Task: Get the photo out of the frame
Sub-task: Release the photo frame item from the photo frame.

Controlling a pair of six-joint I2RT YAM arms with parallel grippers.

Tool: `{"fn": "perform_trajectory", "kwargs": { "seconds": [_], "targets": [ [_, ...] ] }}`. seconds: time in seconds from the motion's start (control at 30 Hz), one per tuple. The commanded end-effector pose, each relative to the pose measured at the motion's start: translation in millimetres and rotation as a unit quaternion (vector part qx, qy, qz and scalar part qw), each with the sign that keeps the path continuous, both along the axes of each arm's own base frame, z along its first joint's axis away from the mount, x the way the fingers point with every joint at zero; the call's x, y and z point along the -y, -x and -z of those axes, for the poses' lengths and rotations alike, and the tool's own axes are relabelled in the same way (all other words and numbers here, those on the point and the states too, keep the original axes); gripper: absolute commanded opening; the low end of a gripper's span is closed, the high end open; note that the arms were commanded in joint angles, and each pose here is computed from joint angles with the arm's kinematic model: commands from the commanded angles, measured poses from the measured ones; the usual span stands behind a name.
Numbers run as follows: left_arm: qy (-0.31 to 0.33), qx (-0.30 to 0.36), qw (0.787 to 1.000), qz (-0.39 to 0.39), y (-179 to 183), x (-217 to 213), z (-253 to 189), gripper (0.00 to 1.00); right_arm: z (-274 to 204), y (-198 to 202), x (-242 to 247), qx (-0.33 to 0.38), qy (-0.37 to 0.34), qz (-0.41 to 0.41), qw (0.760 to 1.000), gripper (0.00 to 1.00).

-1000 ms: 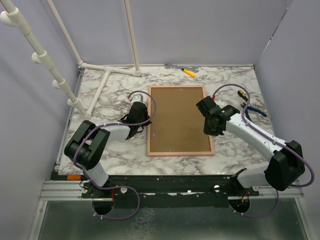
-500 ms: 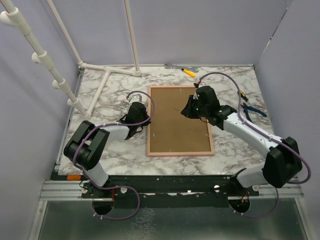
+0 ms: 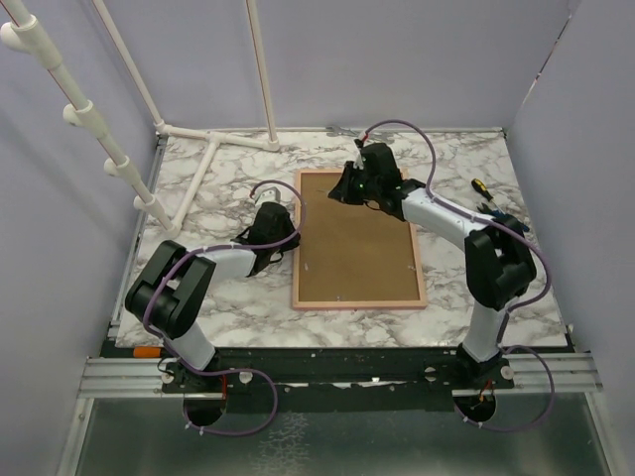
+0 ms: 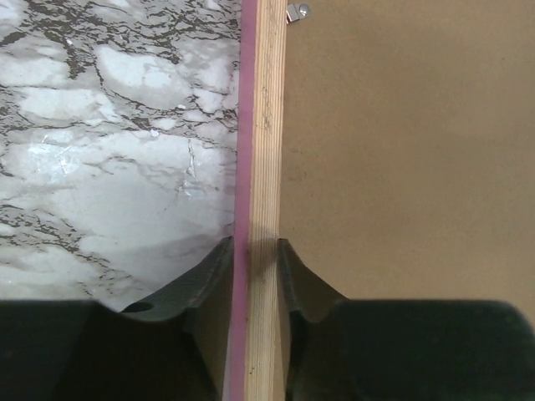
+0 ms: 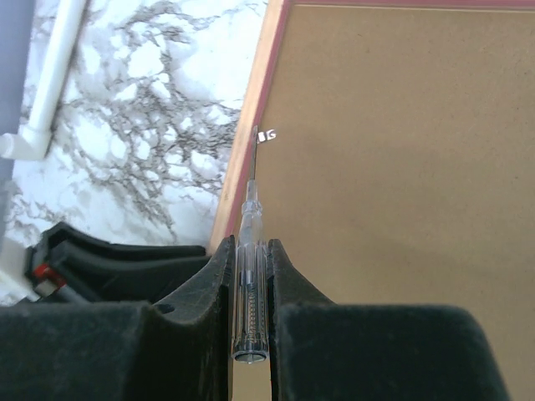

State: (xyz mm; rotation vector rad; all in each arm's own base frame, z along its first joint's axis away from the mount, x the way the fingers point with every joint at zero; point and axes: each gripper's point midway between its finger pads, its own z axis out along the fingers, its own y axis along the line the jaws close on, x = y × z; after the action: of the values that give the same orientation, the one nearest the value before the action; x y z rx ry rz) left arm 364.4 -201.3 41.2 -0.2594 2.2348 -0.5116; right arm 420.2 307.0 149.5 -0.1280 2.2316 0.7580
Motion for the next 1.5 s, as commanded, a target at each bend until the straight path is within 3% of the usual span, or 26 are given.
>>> {"fn": "perform_trajectory", "kwargs": {
  "seconds": [0.0, 0.43, 0.77, 1.47],
  "targets": [
    [0.004, 0.006, 1.0, -0.002, -11.0, 4.9, -10.5, 0.32, 16.1, -17.8, -9.2, -0.016, -0.016, 0.001, 1.0, 0.01],
    [-0.011, -0.016, 1.0, -0.008, -40.9, 4.6, 9.2, 0.33, 42.6, -33.0, -20.3, -0.028, -0.011, -0.017, 0.999, 0.0],
    [-0.023, -0.03, 0.999, 0.005, -22.9, -1.7, 16.5, 0.23, 49.9, -25.2, -37.8, -0.044, -0.032, -0.072, 0.996, 0.01],
    [-0.045, -0.009, 0.998, 0.041, -14.8, -3.9, 23.9, 0.19, 78.5, -15.4, -39.2, -0.101, 0.004, -0.109, 0.989, 0.0]
  ]
}}
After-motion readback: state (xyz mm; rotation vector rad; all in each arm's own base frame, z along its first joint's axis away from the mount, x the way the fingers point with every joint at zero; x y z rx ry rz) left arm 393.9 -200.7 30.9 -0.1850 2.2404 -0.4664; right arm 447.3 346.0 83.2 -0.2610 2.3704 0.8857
